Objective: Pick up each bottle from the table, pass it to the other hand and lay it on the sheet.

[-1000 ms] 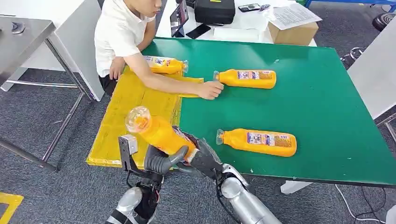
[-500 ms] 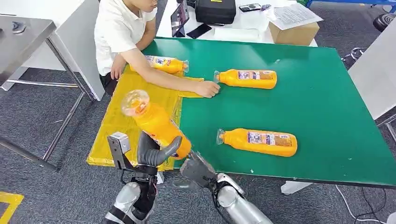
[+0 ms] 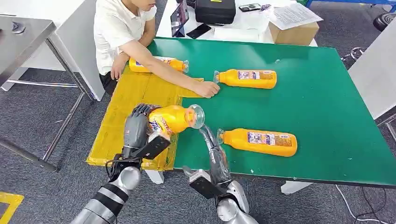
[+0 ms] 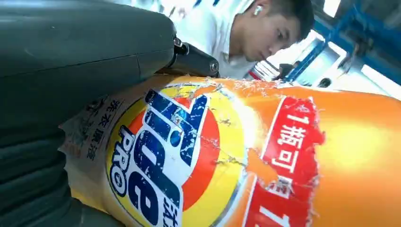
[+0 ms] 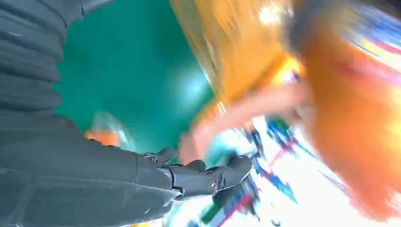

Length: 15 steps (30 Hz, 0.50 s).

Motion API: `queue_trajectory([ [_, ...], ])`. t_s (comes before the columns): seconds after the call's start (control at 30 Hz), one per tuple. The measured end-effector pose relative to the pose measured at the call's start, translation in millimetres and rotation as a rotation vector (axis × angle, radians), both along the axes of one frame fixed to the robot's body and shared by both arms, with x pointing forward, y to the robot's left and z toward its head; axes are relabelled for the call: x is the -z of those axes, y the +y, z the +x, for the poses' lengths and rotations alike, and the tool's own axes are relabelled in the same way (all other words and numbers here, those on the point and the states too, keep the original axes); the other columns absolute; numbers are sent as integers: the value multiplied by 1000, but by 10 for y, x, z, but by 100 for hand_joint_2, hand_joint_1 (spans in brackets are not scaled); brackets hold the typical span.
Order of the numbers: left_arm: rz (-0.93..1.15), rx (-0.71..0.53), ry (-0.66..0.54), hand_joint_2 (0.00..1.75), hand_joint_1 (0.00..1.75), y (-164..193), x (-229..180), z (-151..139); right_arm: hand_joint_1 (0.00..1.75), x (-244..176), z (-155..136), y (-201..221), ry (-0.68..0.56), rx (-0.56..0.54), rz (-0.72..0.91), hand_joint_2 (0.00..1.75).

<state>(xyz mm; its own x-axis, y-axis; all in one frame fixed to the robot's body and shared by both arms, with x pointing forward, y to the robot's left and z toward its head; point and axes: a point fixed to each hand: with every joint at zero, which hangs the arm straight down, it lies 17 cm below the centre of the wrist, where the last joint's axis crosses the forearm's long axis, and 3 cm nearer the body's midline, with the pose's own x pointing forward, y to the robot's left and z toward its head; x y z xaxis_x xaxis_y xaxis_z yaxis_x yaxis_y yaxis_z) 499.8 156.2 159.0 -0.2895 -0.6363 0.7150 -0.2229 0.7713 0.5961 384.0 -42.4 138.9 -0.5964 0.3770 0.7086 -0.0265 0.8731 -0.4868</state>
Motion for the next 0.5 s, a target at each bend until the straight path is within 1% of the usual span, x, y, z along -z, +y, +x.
queue_trajectory([
  [0.03,109,-5,26,175,175,32,66,90,0,-99,-10,-56,-24,15,14,175],
  [0.1,264,-20,89,175,175,162,210,242,0,-259,-18,-146,-59,35,39,175],
  [0.17,362,-35,143,175,175,326,326,380,0,-391,-37,-214,-85,47,64,175],
  [0.3,408,-66,172,175,175,542,347,523,0,-519,-56,-290,-110,62,89,175],
  [0.43,435,-76,192,175,175,611,395,564,0,-575,-69,-319,-122,67,98,175],
  [0.5,481,-61,253,175,175,630,511,608,0,-607,-82,-315,-134,57,103,175],
])
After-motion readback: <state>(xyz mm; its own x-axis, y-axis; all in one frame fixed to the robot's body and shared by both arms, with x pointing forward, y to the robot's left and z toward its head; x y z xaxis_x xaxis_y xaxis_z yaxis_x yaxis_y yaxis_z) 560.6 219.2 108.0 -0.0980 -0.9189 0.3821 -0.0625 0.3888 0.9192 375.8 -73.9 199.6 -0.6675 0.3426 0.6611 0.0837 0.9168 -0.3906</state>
